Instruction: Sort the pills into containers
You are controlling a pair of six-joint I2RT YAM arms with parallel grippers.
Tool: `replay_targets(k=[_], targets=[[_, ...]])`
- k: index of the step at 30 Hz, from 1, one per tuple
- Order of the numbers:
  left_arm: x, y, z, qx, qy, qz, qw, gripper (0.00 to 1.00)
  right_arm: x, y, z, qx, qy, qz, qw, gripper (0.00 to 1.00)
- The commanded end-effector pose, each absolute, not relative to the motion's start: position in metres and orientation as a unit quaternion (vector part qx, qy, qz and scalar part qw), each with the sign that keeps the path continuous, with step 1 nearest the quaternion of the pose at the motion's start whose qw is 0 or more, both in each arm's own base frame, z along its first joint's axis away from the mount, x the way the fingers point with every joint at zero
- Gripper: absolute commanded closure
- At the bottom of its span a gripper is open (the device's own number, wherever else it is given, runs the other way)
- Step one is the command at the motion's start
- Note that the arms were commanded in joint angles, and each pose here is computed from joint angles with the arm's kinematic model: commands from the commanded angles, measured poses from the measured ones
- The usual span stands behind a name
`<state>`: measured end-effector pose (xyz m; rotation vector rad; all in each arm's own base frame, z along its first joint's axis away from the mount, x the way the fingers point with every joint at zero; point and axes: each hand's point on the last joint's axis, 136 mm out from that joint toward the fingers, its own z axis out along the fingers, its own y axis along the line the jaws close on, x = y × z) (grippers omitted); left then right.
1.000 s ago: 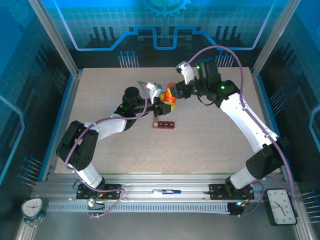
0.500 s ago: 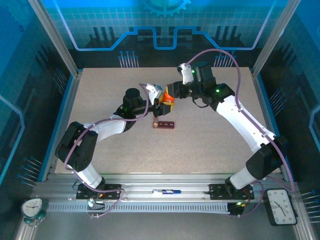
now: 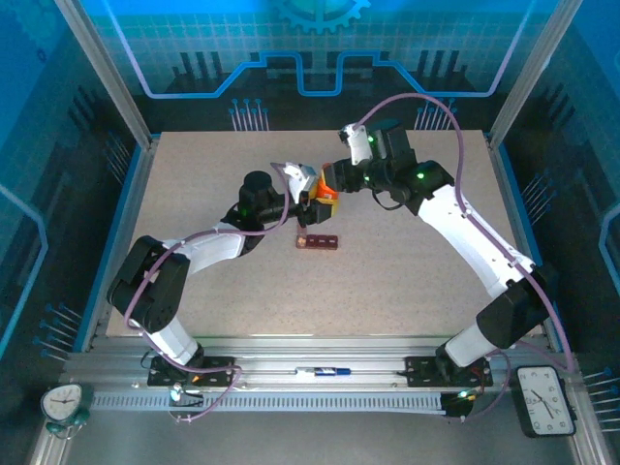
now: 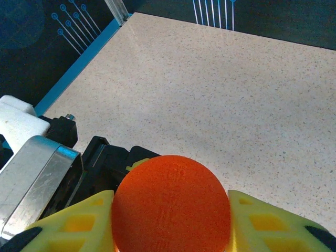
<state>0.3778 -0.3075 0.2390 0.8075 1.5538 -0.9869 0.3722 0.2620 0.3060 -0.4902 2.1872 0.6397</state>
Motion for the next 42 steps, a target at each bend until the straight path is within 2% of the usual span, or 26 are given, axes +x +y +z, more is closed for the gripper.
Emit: replay_targets(k=[1, 8, 17, 27, 37, 42], targets=[[0.372, -0.308, 0.304, 0.348, 0.576, -0.405, 0.620, 0.86, 0.335, 0.288, 0.262, -0.194, 0.891, 0.283, 0.297, 0.61], [0.373, -0.308, 0.301, 0.345, 0.578, -0.403, 0.621, 0.86, 0.331, 0.294, 0.259, -0.168, 0.896, 0.281, 0.299, 0.59], [0.374, -0.308, 0.294, 0.344, 0.584, -0.404, 0.615, 0.86, 0.345, 0.279, 0.289, -0.161, 0.888, 0.277, 0.329, 0.54], [0.375, -0.309, 0.287, 0.342, 0.591, -0.408, 0.607, 0.86, 0.361, 0.263, 0.326, -0.152, 0.874, 0.287, 0.362, 0.40], [0.374, -0.311, 0.285, 0.343, 0.590, -0.415, 0.601, 0.86, 0.361, 0.254, 0.360, -0.169, 0.850, 0.311, 0.390, 0.13], [0.367, -0.314, 0.288, 0.354, 0.583, -0.431, 0.591, 0.86, 0.363, 0.241, 0.375, -0.208, 0.826, 0.346, 0.394, 0.11]])
